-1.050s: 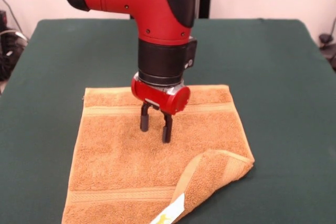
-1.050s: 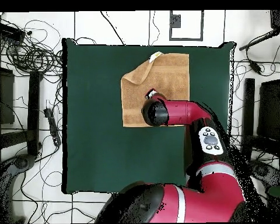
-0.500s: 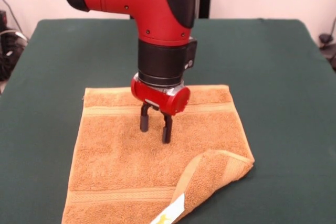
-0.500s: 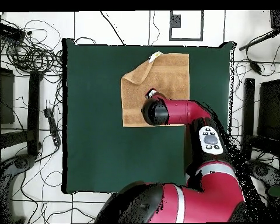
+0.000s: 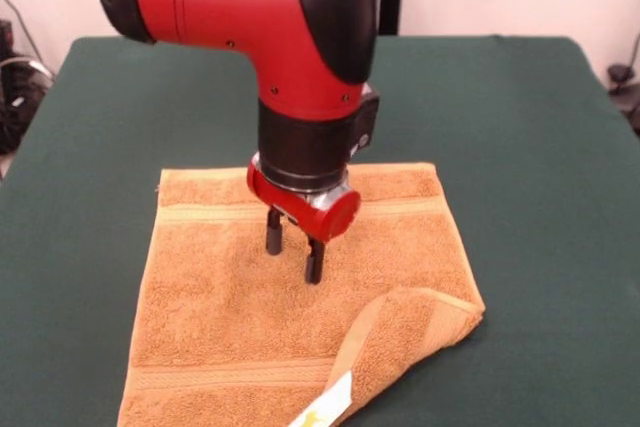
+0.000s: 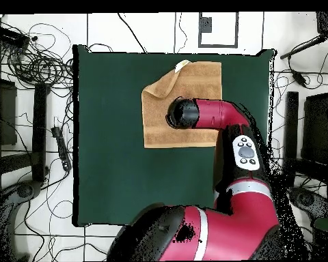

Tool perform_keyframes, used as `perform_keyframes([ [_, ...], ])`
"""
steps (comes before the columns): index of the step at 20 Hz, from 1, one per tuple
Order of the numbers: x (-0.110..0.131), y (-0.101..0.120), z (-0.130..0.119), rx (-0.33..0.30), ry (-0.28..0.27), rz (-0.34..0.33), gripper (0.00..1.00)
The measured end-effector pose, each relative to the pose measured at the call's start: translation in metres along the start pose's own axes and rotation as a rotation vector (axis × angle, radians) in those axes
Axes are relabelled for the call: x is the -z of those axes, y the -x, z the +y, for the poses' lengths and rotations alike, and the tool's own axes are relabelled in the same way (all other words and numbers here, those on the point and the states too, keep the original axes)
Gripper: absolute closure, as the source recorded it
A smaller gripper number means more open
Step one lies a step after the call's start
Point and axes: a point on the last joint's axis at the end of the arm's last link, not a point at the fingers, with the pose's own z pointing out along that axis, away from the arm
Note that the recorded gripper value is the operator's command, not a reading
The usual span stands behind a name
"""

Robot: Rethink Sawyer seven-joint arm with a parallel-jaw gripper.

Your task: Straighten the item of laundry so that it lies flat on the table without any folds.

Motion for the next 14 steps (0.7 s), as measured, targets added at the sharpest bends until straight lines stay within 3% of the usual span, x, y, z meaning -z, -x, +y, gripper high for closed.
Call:
perform_keyframes([
  [7,-0.002,0.013,0.014,-0.007,-0.065,0.05,0.0],
  [14,-0.005,0.031,0.027,-0.02,-0.058,0.032,0.0],
])
